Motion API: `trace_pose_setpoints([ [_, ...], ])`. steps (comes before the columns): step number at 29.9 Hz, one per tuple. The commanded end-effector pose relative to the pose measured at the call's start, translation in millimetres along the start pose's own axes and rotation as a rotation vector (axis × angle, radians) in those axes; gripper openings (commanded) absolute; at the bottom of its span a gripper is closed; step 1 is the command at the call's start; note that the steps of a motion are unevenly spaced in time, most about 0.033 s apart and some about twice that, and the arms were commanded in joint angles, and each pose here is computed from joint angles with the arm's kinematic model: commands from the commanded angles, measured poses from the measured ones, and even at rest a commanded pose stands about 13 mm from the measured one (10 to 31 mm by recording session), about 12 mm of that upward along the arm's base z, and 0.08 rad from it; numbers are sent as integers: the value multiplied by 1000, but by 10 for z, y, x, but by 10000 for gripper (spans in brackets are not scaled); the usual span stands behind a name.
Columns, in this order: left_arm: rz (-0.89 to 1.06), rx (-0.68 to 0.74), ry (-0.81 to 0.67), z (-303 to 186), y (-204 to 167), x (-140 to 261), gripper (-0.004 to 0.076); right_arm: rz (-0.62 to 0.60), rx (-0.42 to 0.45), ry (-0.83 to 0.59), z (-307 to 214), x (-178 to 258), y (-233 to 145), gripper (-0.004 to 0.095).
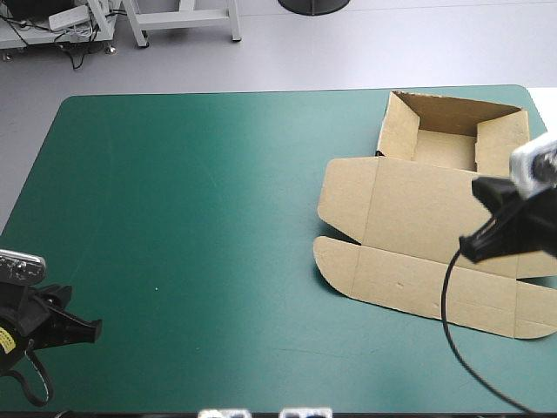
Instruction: Fold the box
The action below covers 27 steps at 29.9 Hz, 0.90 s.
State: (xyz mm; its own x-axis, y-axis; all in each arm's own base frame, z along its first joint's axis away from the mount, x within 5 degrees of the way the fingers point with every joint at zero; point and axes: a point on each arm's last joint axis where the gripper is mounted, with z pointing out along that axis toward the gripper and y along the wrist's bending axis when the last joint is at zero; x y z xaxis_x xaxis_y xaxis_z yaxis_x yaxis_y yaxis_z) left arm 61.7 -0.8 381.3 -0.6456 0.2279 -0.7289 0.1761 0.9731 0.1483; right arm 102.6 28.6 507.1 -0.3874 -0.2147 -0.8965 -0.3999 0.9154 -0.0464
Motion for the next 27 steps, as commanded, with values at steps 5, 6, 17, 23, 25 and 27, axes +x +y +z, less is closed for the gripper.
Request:
trace_pose_setpoints([
  [5, 14, 2, 5, -41, 8, -22, -10, 50, -47, 129, 92, 754, 179, -18],
  [6, 14, 1, 23, -41, 9, -5, -10, 56, -50, 144, 108, 842, 195, -18],
  [17, 1, 39, 29, -41, -26, 7, -10, 109, -11, 342, 369, 1454, 154, -18],
  [23, 1, 38, 29, -41, -25, 7, -10, 120, 47, 394, 395, 1539, 97, -17],
  [25, 1, 39, 29, -41, -26, 7, -10, 120, 47, 394, 395, 1539, 97, -17],
  [27, 1, 39, 29, -41, -26, 7, -10, 120, 47, 394, 395, 1539, 97, -18],
])
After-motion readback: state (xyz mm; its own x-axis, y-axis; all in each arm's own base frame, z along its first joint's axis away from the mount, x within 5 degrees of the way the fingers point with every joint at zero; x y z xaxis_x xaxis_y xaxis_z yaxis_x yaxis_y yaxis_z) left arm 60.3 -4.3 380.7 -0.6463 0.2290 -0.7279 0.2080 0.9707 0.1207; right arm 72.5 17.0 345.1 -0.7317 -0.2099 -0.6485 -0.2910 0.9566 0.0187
